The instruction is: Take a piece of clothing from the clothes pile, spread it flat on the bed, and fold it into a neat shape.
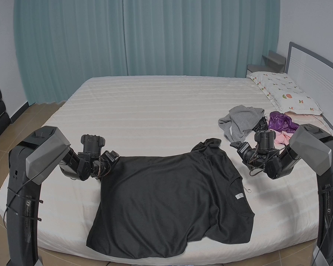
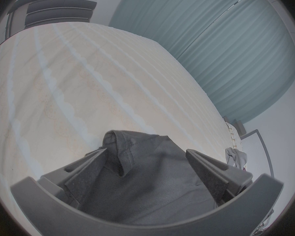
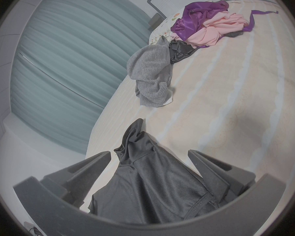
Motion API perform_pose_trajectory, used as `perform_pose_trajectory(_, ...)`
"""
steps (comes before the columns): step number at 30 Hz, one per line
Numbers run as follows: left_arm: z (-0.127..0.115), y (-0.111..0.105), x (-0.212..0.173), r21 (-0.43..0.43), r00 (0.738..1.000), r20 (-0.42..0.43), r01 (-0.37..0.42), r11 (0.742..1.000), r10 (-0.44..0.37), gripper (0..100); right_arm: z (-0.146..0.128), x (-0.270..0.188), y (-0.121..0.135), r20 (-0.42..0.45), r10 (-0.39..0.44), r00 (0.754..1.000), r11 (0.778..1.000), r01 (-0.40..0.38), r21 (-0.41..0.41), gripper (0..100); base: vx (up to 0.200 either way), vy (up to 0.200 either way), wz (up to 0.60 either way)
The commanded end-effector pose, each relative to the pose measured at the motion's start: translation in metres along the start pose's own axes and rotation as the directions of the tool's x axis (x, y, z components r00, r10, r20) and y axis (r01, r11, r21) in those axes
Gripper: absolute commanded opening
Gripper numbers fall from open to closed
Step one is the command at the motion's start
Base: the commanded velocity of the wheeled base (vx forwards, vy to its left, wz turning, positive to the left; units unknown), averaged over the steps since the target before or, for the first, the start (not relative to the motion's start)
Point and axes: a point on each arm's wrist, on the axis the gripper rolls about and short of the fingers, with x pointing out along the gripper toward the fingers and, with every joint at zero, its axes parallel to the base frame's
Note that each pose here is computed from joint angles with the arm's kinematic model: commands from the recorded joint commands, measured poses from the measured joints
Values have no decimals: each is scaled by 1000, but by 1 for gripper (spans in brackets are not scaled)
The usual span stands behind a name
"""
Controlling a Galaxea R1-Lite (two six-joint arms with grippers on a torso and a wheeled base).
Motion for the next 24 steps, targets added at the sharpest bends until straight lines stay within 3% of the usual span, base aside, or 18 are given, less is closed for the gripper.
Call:
perform_pose_trajectory(1, 4, -2, 2, -3, 1000, 17, 3, 1000, -2, 100, -2, 0, -4, -9, -9, 1000, 1000, 10, 20, 100, 0, 0, 0)
perform_pose_trajectory(4, 2, -1, 7, -1, 1000, 15, -2, 1000, 2, 100, -3, 1, -2, -12, 1, 1000, 999, 0, 36, 100, 0, 0, 0)
perform_pose_trajectory(5, 2, 0, 7, -1, 1000, 14, -7, 1000, 7, 0, -4, 1, -1, -13, 1, 1000, 999, -1, 35, 100, 0, 0, 0)
perform_pose_trajectory(16, 12, 0, 15, -14, 998, 57, -35, 999, 36, 0, -3, 1, -3, -14, -9, 1000, 999, 10, 34, 100, 0, 0, 0)
perform_pose_trajectory(24, 29, -4, 12, -47, 993, 118, 10, 999, -4, 0, -2, 1, -2, -9, -5, 1000, 999, 6, 33, 100, 0, 0, 0)
